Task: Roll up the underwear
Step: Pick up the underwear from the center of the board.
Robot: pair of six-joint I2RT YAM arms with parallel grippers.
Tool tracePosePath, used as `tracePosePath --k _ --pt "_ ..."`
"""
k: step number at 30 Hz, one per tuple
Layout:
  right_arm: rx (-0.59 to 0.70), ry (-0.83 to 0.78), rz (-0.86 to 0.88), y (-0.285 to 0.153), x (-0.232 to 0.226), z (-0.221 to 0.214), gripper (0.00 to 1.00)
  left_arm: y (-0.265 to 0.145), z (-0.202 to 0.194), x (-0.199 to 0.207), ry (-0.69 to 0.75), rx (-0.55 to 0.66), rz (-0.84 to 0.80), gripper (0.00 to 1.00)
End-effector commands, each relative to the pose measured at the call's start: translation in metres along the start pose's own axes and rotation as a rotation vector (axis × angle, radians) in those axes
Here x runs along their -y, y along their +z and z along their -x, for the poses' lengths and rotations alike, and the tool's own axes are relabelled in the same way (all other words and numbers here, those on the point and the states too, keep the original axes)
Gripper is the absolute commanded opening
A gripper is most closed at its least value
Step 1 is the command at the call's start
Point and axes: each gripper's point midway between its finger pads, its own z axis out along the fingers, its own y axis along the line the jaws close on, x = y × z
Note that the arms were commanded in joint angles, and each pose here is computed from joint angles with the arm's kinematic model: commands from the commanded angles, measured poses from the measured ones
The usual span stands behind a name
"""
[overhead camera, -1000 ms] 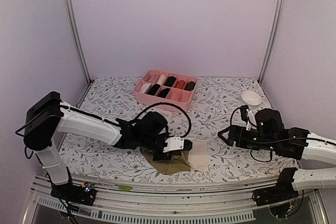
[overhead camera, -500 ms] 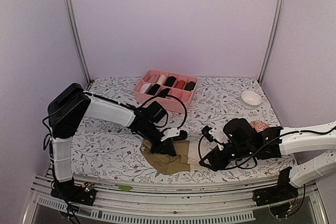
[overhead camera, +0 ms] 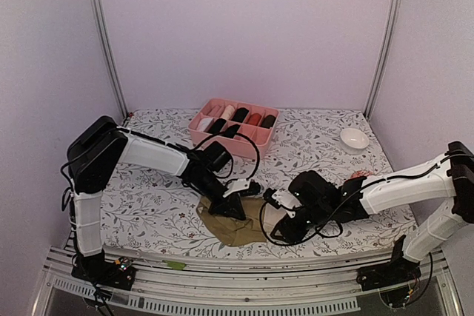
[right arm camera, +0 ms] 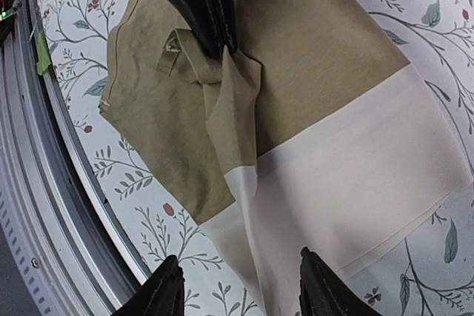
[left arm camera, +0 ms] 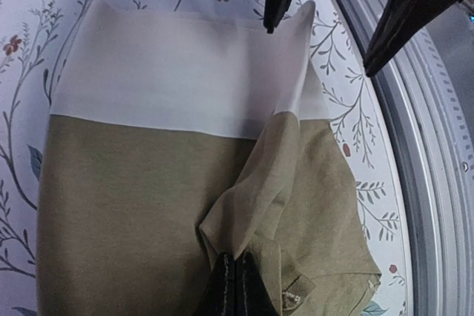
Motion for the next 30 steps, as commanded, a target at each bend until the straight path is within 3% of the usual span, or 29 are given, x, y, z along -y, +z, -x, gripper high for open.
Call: tracePosePath --k 1,4,9,11,16,21,30 --pt "-0.059 -0.039 0.001 0.01 -0.003 -0.002 0.5 -0.008 -0.004 -0.005 -0.011 0.018 -0.015 0.0" --pt "-0.107 -0.056 -0.037 0.015 0.004 -0.008 0.4 -0.011 -0.003 -0.006 -0.007 0.028 -0.014 0.0" --pt "-0.092 -0.076 -0.064 0.01 0.008 -0.001 0.01 -0.019 -0.003 -0.003 0.006 0.045 -0.013 0.0" --pt "-0.08 -0.079 -0.064 0.007 0.006 0.004 0.0 -0.024 -0.001 -0.002 0.014 0.054 0.002 0.02" --pt "-0.082 -0.069 -0.062 0.003 0.005 0.007 0.0 -0.055 0.009 -0.004 -0.032 0.12 0.107 0.23" --pt "-0.087 -0.047 -0.083 0.001 0.009 0.007 0.0 -0.079 0.019 0.012 -0.136 0.227 0.182 0.38" --pt "-0.087 -0.009 -0.105 0.003 0.016 0.011 0.0 -0.076 0.029 0.027 -0.397 0.329 0.155 0.42"
